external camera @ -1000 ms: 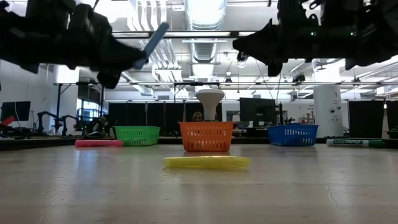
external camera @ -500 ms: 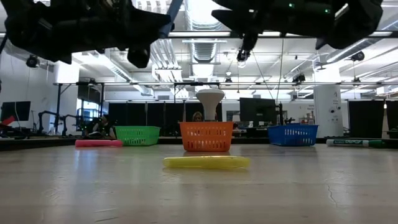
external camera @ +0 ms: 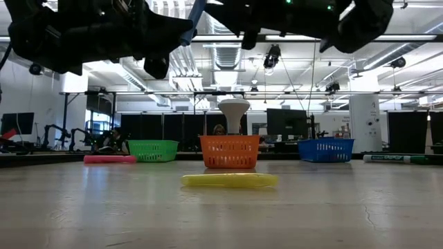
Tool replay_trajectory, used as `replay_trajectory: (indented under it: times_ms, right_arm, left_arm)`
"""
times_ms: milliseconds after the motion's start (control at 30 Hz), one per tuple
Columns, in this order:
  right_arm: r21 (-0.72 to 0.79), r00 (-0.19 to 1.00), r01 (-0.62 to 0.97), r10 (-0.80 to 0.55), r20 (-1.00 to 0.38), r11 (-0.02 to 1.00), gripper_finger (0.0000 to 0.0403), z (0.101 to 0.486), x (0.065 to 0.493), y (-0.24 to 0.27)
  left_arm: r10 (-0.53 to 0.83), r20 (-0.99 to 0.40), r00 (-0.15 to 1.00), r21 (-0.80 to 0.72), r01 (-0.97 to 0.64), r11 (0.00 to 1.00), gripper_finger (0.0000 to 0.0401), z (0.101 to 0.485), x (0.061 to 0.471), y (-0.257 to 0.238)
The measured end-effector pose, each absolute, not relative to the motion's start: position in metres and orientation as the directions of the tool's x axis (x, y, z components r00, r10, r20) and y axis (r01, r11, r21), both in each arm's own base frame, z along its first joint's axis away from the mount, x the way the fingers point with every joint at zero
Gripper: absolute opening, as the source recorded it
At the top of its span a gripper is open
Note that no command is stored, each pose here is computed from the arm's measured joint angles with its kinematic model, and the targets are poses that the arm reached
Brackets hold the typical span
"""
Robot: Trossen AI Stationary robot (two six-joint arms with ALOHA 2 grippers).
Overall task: Pick & Place Markers
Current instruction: Put the blue highlighter into the blue bin
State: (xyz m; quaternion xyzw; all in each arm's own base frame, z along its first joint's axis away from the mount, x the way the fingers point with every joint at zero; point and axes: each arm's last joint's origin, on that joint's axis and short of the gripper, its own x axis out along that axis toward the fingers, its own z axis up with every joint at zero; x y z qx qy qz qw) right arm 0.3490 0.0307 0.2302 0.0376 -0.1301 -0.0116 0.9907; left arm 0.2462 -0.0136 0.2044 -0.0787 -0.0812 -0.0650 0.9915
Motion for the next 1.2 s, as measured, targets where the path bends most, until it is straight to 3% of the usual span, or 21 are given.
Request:
replay_trajectory:
  times_ms: [200, 433, 600, 800, 900, 1033, 1200]
  right_arm:
    - [0.026, 0.962, 0.023, -0.029, 0.27, 0.999, 0.0172, 0.232, 0.361, 0.034]
    - [0.031, 0.962, 0.024, -0.031, 0.27, 0.999, 0.0059, 0.234, 0.36, 0.034]
    - [0.018, 0.973, 0.042, -0.045, 0.228, 0.999, 0.0056, 0.24, 0.353, 0.032]
    - [-0.017, 0.964, 0.267, -0.267, 0.007, 0.963, 0.0056, 0.267, 0.325, 0.022]
    - [-0.031, 0.896, 0.43, -0.431, -0.11, 0.902, 0.0056, 0.28, 0.3, 0.008]
    - [-0.06, 0.707, 0.662, -0.65, -0.278, 0.747, 0.0056, 0.286, 0.26, -0.023]
    - [-0.112, 0.461, 0.833, -0.792, -0.4, 0.542, 0.0056, 0.278, 0.227, -0.071]
  left_arm:
    - [-0.116, 0.166, 0.979, -0.149, 0.141, 0.979, 0.0049, 0.204, 0.246, -0.014]
    - [-0.109, 0.163, 0.981, -0.142, 0.132, 0.981, 0.0068, 0.203, 0.246, -0.013]
    - [-0.002, 0.155, 0.988, -0.185, 0.031, 0.982, 0.0096, 0.202, 0.245, -0.01]
    - [0.035, 0.113, 0.993, -0.156, -0.017, 0.988, 0.0103, 0.199, 0.233, -0.003]
    - [0.059, 0.113, 0.992, -0.153, -0.042, 0.987, 0.0102, 0.2, 0.225, 0.003]
    - [0.077, 0.13, 0.989, -0.137, -0.059, 0.989, 0.0102, 0.201, 0.214, 0.007]
    - [0.078, 0.156, 0.985, -0.137, -0.057, 0.989, 0.0102, 0.205, 0.208, 0.007]
